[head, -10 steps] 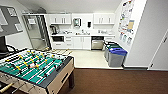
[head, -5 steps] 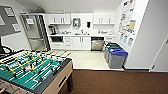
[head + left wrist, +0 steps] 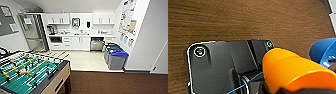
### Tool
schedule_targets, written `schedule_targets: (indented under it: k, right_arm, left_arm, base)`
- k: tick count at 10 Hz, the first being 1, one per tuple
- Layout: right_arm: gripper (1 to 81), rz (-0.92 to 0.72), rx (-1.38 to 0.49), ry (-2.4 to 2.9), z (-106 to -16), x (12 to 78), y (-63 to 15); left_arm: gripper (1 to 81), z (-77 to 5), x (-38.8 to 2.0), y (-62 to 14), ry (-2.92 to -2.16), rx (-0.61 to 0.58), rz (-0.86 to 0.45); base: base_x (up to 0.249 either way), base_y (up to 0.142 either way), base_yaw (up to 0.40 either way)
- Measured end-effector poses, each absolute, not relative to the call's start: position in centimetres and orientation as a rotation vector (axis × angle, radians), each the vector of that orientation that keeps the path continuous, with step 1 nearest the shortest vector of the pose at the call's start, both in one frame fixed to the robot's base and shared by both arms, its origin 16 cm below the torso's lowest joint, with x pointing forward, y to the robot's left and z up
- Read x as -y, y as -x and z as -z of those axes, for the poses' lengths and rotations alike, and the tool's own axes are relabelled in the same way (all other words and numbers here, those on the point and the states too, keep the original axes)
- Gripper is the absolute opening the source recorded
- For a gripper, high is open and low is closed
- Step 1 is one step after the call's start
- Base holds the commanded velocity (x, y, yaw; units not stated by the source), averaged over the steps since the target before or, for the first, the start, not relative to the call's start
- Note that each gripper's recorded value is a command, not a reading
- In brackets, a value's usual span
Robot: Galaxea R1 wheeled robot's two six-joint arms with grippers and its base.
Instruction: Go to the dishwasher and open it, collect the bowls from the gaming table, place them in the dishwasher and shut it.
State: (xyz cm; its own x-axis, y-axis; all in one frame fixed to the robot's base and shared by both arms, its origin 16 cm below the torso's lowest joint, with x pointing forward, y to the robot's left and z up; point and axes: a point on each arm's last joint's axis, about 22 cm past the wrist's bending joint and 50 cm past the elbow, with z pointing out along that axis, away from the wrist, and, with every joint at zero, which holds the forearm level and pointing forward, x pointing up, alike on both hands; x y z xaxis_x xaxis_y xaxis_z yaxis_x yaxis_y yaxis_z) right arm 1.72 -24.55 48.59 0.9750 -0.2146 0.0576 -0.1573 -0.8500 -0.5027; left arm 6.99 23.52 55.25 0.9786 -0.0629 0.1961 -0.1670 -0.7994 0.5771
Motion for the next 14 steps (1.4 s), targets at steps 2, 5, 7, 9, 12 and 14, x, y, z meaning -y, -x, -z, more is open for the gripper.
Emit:
schedule_targets:
  k: [2,5,7,9,12,14]
  right_arm:
    - [1.0,0.177,-0.26,2.61,-48.7,25.2,-3.0]
    - [1.0,0.147,-0.263,2.606,-48.6,24.5,-1.5]
    - [1.0,0.17,-0.26,2.601,-48.7,24.5,-2.6]
    - [1.0,0.164,-0.261,2.603,-48.7,24.5,-2.4]
    - [1.0,0.164,-0.261,2.602,-48.6,24.4,-2.4]
    - [1.0,0.164,-0.261,2.603,-48.6,24.5,-2.3]
  left_arm:
    - [1.0,-55.4,-22.8,-7.3,-2.48,0.159,-0.23]
    - [1.0,-55.3,-23.3,-6.7,-2.49,0.16,-0.219]
    - [1.0,-55.4,-23.3,-7.0,-2.488,0.16,-0.227]
    - [1.0,-55.4,-23.3,-6.9,-2.489,0.16,-0.223]
    - [1.0,-55.4,-23.2,-6.9,-2.487,0.159,-0.222]
    - [1.0,-55.4,-22.9,-6.9,-2.483,0.16,-0.224]
  base:
    - [0.134,0.0,0.0]
    - [0.134,0.0,0.0]
    - [0.134,0.0,0.0]
    - [0.137,0.0,0.0]
    - [0.148,0.0,0.0]
    - [0.164,0.0,0.0]
